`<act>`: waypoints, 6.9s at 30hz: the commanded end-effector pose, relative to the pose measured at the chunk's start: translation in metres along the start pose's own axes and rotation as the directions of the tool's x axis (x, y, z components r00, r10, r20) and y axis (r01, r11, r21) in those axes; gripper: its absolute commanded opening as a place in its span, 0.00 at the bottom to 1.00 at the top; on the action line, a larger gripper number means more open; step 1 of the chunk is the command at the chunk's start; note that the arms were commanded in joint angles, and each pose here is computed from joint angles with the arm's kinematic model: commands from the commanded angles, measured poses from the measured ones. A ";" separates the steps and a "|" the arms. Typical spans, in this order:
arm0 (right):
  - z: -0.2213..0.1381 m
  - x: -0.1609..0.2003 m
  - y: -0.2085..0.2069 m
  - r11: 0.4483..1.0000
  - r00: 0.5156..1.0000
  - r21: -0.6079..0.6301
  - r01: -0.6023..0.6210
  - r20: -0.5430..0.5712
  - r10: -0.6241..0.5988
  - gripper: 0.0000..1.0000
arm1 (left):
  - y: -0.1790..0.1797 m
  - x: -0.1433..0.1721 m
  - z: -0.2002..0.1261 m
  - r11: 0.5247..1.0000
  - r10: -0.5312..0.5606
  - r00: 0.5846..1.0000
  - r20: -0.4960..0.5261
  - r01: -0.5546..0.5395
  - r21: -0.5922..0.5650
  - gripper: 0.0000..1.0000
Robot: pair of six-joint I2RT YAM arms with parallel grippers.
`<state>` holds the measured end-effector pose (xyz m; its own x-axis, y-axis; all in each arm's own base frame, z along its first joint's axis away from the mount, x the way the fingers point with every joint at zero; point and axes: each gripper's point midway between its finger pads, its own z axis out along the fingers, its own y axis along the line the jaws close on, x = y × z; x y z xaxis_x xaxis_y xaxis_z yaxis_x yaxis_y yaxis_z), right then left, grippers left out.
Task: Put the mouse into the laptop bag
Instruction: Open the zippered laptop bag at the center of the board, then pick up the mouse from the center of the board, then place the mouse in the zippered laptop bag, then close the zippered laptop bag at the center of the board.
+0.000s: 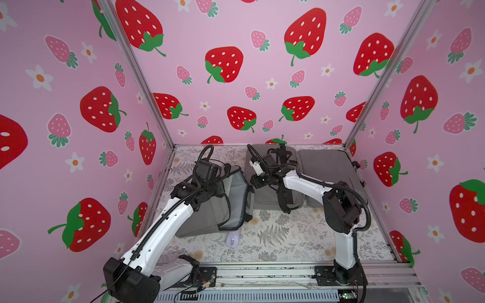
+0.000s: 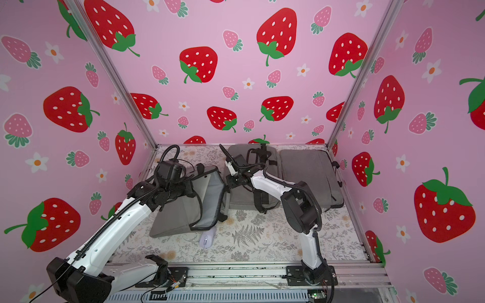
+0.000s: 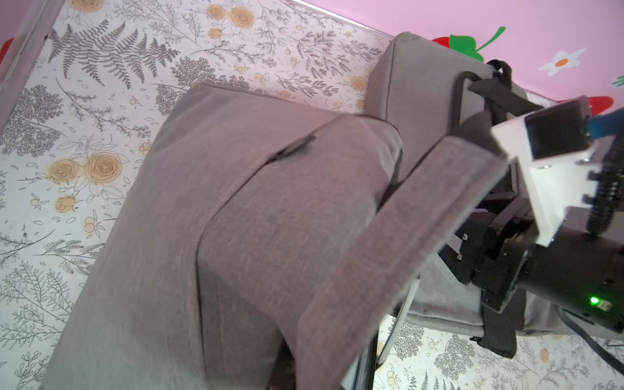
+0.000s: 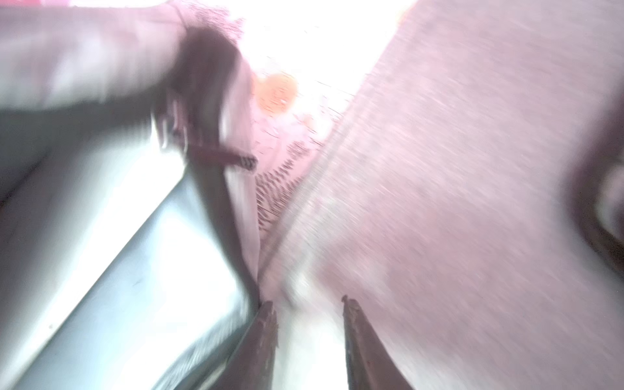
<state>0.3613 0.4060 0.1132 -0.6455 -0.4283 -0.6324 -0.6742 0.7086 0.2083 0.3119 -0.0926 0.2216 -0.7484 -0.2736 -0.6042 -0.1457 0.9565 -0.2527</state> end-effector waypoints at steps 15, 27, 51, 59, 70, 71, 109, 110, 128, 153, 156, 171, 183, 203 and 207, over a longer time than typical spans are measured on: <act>-0.110 0.088 0.082 0.942 0.941 0.039 0.333 0.057 -0.335 0.69 | -0.005 -0.104 -0.012 0.984 -0.151 0.969 0.197 0.128 0.124 0.00; -0.070 0.184 0.171 0.888 0.879 -0.141 0.438 -0.141 -0.456 0.96 | -0.001 -0.105 -0.039 0.994 -0.075 0.976 0.207 0.056 0.096 0.00; -0.024 0.177 0.222 0.840 0.824 -0.249 0.481 -0.197 -0.530 0.99 | -0.031 -0.150 -0.039 0.972 0.220 0.952 0.213 -0.231 0.028 0.00; -0.051 0.209 0.199 0.920 0.837 -0.234 0.314 -0.388 -0.385 0.99 | -0.008 -0.136 -0.032 0.973 0.223 0.956 0.189 -0.207 -0.101 0.00; -0.016 0.216 0.229 0.905 0.770 -0.335 0.261 -0.493 -0.405 0.99 | -0.003 -0.124 -0.040 0.973 0.214 0.955 0.205 -0.188 -0.135 0.00; -0.010 0.211 0.228 0.904 0.771 -0.326 0.276 -0.486 -0.411 0.99 | -0.004 -0.124 -0.040 0.973 0.211 0.955 0.208 -0.186 -0.134 0.00; -0.085 0.165 0.149 0.935 0.903 -0.185 0.303 -0.258 -0.344 0.46 | 0.016 -0.095 -0.028 0.972 0.137 0.984 0.115 -0.111 -0.206 0.00; -0.094 0.155 0.144 0.941 0.917 -0.177 0.289 -0.230 -0.325 0.45 | 0.014 -0.088 -0.026 0.976 0.132 0.986 0.100 -0.111 -0.187 0.00; -0.015 0.038 0.169 0.940 0.984 -0.291 0.176 0.024 -0.177 0.43 | -0.032 -0.029 -0.019 0.982 -0.010 0.998 -0.055 0.020 0.186 0.00; 0.002 0.095 0.229 0.829 0.980 -0.532 0.172 0.006 -0.200 0.68 | -0.013 0.051 0.061 0.935 -0.201 0.949 -0.242 0.259 0.241 0.00; 0.007 0.100 0.232 0.830 0.976 -0.529 0.177 -0.012 -0.216 0.85 | -0.012 0.056 0.065 0.935 -0.208 0.943 -0.259 0.269 0.229 0.00; -0.074 0.093 0.141 0.906 0.991 -0.399 0.137 0.056 -0.125 0.64 | 0.007 0.064 0.067 0.949 -0.207 0.939 -0.273 0.261 0.176 0.00; 0.025 0.067 0.131 0.913 0.998 -0.409 0.010 -0.049 -0.033 0.00 | -0.008 0.059 0.060 0.922 -0.222 0.930 -0.292 0.297 0.247 0.00; 0.020 0.124 0.241 0.777 0.951 -0.608 0.162 -0.113 -0.286 0.00 | -0.018 0.040 0.089 0.916 -0.232 0.930 -0.285 0.308 0.257 0.00; 0.021 0.134 0.223 0.815 0.944 -0.551 0.179 -0.136 -0.300 0.00 | -0.017 0.043 0.090 0.919 -0.228 0.929 -0.291 0.304 0.250 0.00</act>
<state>0.1881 0.5186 0.0530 -0.5949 -0.5843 -0.5521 -0.7994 0.3576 0.4829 0.3112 -0.1106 0.0956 -0.8692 -0.4543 -0.1954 -0.3048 0.8033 -0.5117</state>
